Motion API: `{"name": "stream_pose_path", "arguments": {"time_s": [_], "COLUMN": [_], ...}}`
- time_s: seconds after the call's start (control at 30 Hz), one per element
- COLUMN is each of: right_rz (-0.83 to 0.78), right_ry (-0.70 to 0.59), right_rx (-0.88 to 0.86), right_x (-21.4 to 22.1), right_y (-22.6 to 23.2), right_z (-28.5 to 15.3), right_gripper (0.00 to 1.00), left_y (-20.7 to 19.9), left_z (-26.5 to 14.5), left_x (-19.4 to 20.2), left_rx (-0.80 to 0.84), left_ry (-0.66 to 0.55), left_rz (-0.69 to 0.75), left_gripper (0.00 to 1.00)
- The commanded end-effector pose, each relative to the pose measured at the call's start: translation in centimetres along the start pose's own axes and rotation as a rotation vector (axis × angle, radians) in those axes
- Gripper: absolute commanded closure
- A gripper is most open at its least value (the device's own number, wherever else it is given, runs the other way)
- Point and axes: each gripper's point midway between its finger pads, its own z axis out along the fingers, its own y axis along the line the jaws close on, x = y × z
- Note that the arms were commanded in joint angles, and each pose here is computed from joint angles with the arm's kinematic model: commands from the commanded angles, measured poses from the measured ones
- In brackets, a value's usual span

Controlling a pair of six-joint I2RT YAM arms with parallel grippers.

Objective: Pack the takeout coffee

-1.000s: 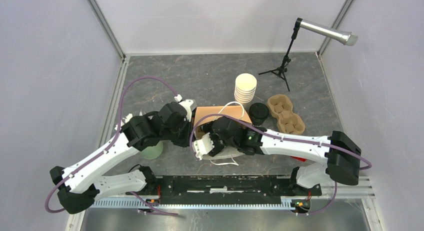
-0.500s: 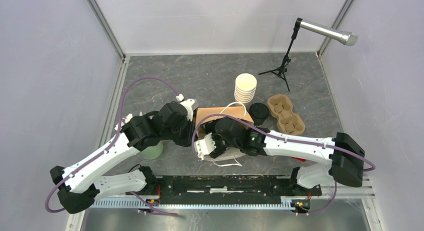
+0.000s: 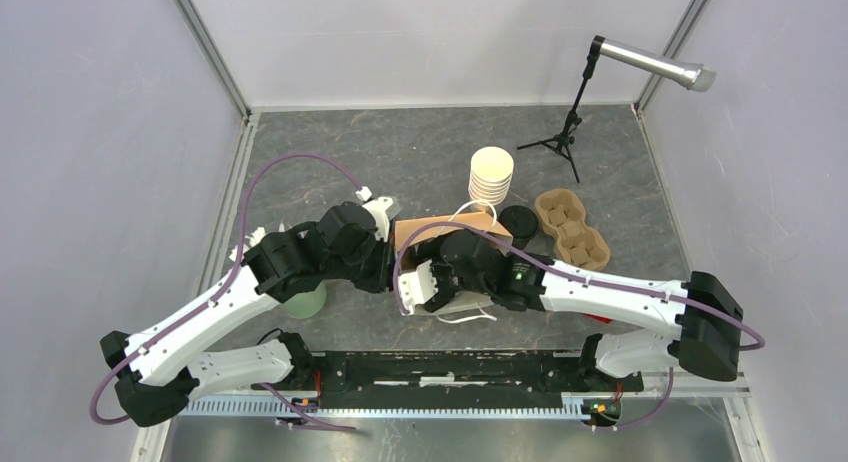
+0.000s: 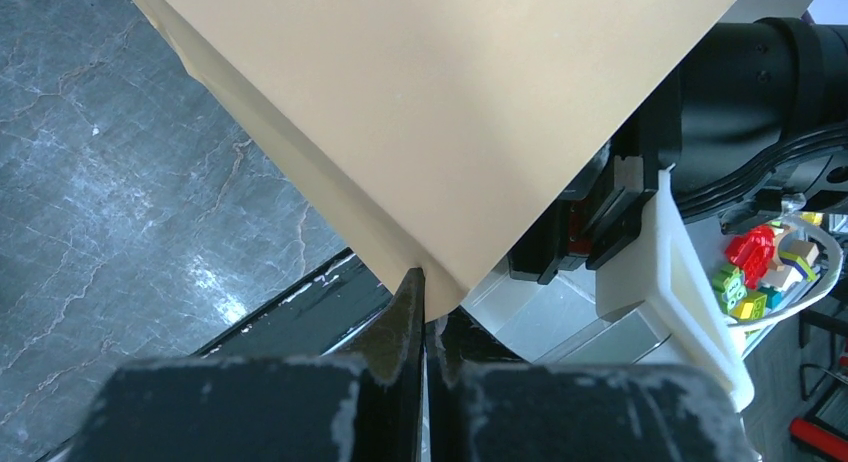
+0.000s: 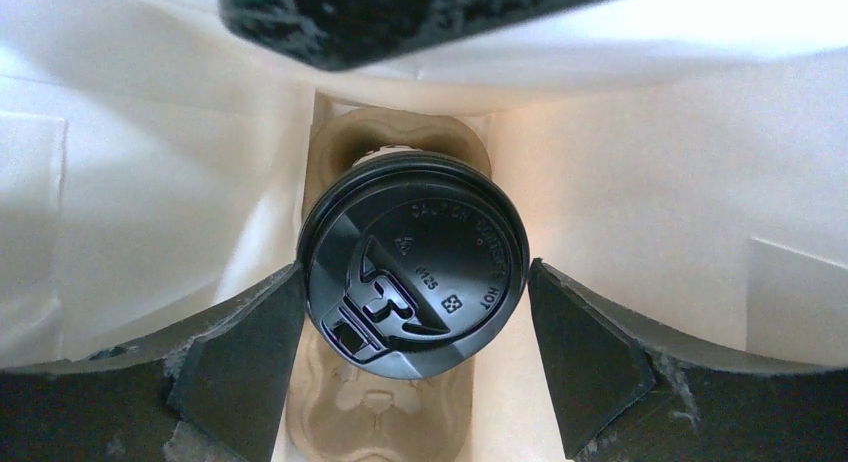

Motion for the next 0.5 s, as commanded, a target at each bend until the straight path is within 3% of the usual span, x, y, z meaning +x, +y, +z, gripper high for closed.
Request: {"name": "stream_pose_path", "arguments": {"time_s": [0.0,0.27,0.47], "right_rz": [0.040,0.044,0.064], "right_ry": [-0.044,-0.086,-0.109], "right_rx": [0.038,-0.021,0.005], "right_x": [-0.3,-0.7,-1.0], "right_y": [-1.1,0.3,-0.2], "right_z": [-0.9,-1.7,-2.5], "right_gripper": [0.14,0.09,0.17], "left_y": [-1.5,-1.4,-1.4], "left_z": [-0.4,-0.5,-0.5], "left_x": [-0.8,-0.8,-0.8], "left_rx": [0.054,0.054,0.052], "left_ry": [-0.021,-0.027,-0.026], "left_rz": [-0.015,-0.018,-0.020], "left_gripper": [0.98,0.98,0.98]}}
